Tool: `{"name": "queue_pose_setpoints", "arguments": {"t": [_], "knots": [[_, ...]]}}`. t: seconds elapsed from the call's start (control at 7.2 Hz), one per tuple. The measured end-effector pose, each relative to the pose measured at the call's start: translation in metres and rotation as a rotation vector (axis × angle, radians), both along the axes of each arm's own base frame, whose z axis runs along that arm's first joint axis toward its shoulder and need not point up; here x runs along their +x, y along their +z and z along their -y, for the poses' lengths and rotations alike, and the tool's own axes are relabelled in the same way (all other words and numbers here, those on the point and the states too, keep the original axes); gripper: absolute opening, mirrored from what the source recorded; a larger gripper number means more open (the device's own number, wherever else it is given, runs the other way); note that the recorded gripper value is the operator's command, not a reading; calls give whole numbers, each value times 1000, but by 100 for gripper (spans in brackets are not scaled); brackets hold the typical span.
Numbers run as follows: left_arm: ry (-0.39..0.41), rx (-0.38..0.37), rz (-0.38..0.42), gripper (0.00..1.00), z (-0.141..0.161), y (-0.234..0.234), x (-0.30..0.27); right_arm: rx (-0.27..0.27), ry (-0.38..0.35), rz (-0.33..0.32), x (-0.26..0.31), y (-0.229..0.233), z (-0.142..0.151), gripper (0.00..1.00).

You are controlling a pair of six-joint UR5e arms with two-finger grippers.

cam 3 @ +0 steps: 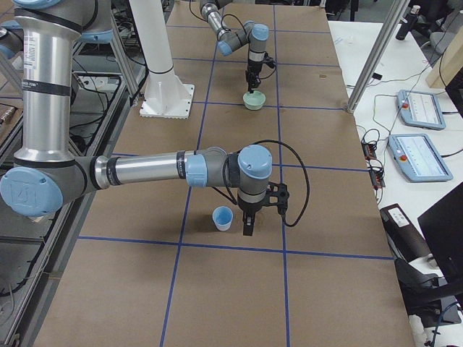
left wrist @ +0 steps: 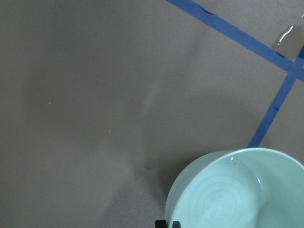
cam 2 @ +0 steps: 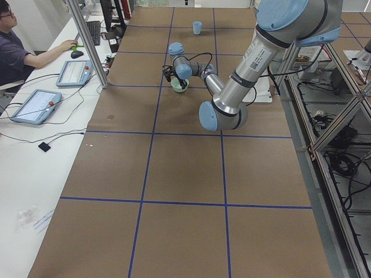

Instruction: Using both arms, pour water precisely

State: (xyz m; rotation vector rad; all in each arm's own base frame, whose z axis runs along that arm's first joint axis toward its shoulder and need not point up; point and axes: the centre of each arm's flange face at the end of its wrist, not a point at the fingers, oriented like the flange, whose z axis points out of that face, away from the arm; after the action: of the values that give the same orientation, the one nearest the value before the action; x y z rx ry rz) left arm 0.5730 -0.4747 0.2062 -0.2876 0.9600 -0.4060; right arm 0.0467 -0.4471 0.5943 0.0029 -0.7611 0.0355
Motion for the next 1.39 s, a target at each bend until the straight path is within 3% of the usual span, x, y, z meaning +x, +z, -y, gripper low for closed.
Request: {"name": "queue_pose_setpoints", "arguments": {"t": [0.14, 0.42, 0.56, 0.97, 1.11, 1.25, 1.39], "knots": [[-14, 10, -14, 100, 5, -9, -8, 22, -2, -1, 0, -9, 4, 99], [-84, 37, -48, 100, 33, -33, -60, 114, 6, -8, 4, -52, 33, 99], [-111, 41, -47, 100, 42, -41, -84, 100, 22, -3, 2, -55, 29, 99], [-128, 48, -25, 100, 47, -46, -114, -22, 121, 53, -12, -81, 16, 100], [-133, 50, -24, 100, 48, -45, -119, -77, 191, 23, -17, -90, 13, 100], [-135, 52, -25, 100, 47, -43, -124, -131, 308, -89, -32, -104, 2, 100], [-136, 54, -28, 100, 44, -43, -127, -145, 400, -205, -46, -113, -23, 100]]}}
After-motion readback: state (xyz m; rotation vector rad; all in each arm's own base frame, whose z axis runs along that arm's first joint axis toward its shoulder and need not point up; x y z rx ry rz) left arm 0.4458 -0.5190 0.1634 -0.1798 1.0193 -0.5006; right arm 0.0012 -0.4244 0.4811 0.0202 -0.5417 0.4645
